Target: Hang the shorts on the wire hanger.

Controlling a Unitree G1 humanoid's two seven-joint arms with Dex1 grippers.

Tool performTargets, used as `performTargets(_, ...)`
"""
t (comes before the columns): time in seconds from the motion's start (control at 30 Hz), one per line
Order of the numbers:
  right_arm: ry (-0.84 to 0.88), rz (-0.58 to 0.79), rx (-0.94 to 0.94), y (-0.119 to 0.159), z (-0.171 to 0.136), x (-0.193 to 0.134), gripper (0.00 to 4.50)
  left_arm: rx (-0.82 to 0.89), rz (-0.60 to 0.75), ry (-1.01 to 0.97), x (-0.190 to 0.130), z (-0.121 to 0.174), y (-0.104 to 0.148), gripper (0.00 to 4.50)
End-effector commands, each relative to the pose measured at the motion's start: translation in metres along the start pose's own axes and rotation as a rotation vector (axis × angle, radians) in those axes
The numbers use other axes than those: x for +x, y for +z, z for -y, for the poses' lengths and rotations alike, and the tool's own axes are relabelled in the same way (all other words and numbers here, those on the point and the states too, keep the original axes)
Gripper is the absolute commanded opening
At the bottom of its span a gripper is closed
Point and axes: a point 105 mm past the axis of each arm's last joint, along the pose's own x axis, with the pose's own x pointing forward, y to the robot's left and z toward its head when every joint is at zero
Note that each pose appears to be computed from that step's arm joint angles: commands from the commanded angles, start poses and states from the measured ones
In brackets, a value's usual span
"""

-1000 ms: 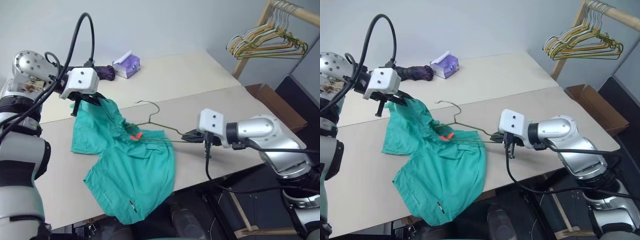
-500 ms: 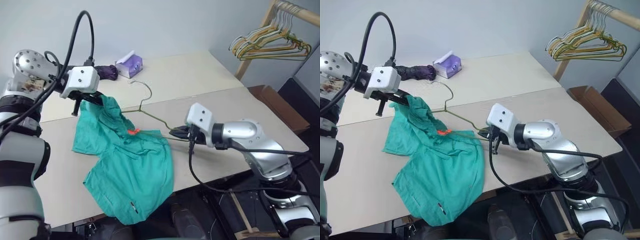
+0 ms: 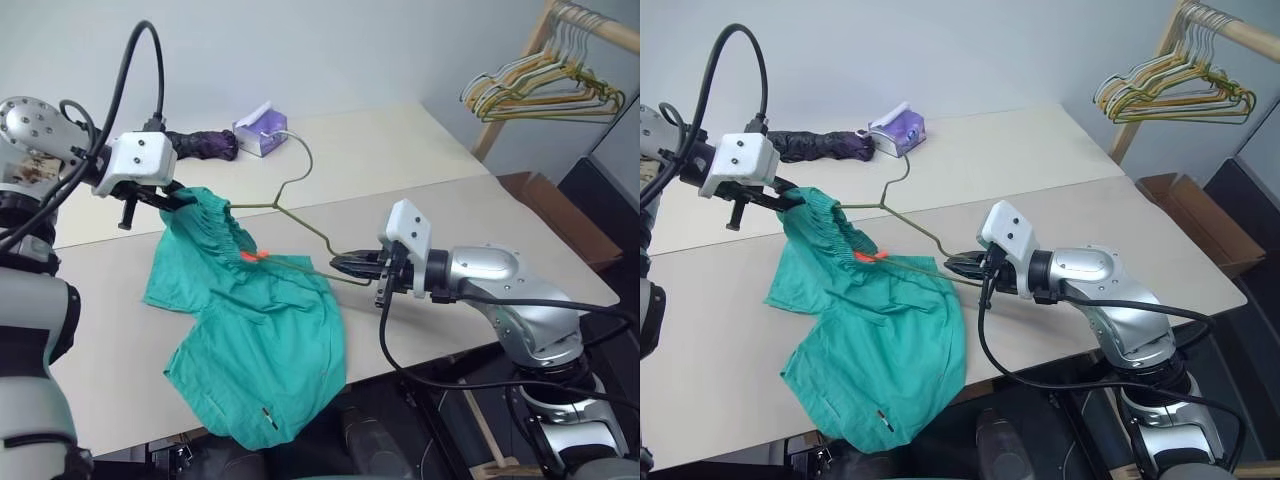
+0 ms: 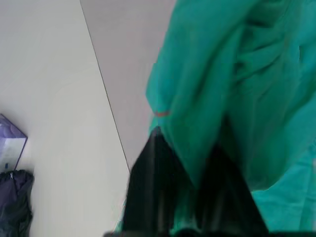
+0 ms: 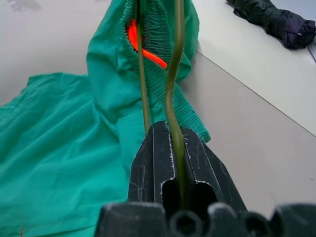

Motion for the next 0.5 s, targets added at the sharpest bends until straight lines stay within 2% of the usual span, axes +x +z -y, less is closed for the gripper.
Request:
performTargets(0.03, -0.026, 0.017, -0.038, 0.009, 0.005, -0.007, 0.00, 0.011, 0.008, 0.038, -0.012, -0.005, 0.004, 1.90)
performTargets(0.3, -0.048, -0.080, -0.084, -0.003, 0.014, -0.019, 0.00, 0.026, -0.043, 0.113, -0.040, -0.015, 0.007, 4.48)
performTargets(0.4, -0.057, -0.115, -0.132, -0.003, 0.019, -0.025, 0.00, 0.046, -0.017, 0.107, -0.037, -0.016, 0.014, 4.48)
performTargets(0.5, -0.059, -0.128, -0.177, 0.004, 0.026, -0.032, 0.00, 0.077, 0.042, 0.058, -0.019, -0.013, 0.023, 4.48)
